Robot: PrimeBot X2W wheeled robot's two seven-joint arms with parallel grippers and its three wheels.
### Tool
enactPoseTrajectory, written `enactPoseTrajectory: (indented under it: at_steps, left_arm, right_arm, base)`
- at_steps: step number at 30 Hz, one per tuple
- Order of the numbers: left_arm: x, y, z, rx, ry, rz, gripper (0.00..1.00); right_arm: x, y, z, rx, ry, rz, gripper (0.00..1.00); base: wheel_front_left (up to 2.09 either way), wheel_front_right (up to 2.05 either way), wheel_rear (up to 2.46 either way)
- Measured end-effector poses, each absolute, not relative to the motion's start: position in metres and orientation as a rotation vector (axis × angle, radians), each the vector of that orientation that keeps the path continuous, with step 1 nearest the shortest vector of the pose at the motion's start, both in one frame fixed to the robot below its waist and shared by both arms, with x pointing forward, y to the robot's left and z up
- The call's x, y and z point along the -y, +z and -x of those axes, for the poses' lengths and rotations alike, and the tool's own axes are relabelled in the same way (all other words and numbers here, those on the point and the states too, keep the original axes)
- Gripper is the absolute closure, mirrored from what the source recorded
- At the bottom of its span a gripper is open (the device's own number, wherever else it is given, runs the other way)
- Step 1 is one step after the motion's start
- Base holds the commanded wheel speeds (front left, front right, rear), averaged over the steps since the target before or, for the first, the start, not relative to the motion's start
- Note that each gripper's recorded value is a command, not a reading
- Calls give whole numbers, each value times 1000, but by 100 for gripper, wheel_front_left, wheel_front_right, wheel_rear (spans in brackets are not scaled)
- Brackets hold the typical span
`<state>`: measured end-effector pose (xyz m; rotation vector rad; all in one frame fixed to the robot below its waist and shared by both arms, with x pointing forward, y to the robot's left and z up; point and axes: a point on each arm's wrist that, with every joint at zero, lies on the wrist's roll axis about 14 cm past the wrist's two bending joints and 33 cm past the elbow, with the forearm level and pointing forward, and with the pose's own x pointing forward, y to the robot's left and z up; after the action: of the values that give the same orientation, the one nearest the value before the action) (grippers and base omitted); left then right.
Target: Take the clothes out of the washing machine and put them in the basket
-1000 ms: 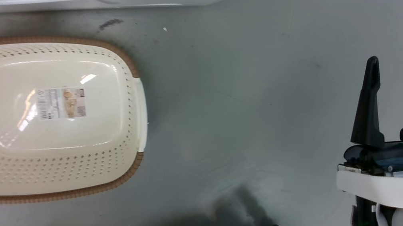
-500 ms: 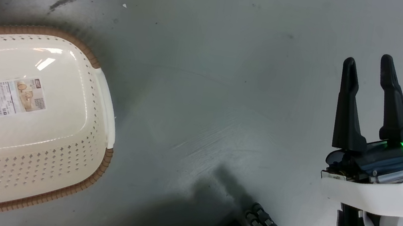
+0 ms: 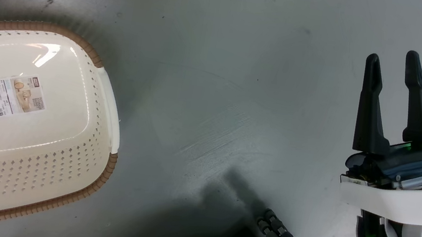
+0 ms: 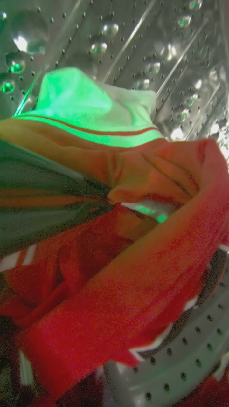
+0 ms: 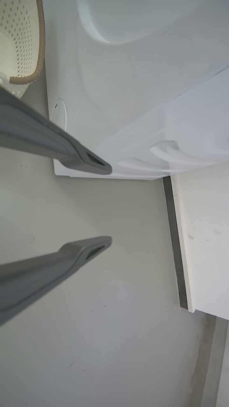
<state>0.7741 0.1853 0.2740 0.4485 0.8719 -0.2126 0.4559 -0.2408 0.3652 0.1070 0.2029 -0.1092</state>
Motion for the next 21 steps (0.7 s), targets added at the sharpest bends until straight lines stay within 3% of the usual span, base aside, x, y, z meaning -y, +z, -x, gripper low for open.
enactPoseTrajectory:
  at_steps: [15, 21]
  left_arm:
    - [-172, 345, -781, -538, -187, -298, 100]
    - [-150, 363, -752, -438, -219, -178, 100]
  right_arm:
    - [245, 400, -461, -115, -110, -87, 0]
    - [250, 427, -456, -58, -122, -64, 0]
  base:
    - [0, 0, 0]
    - [0, 0, 0]
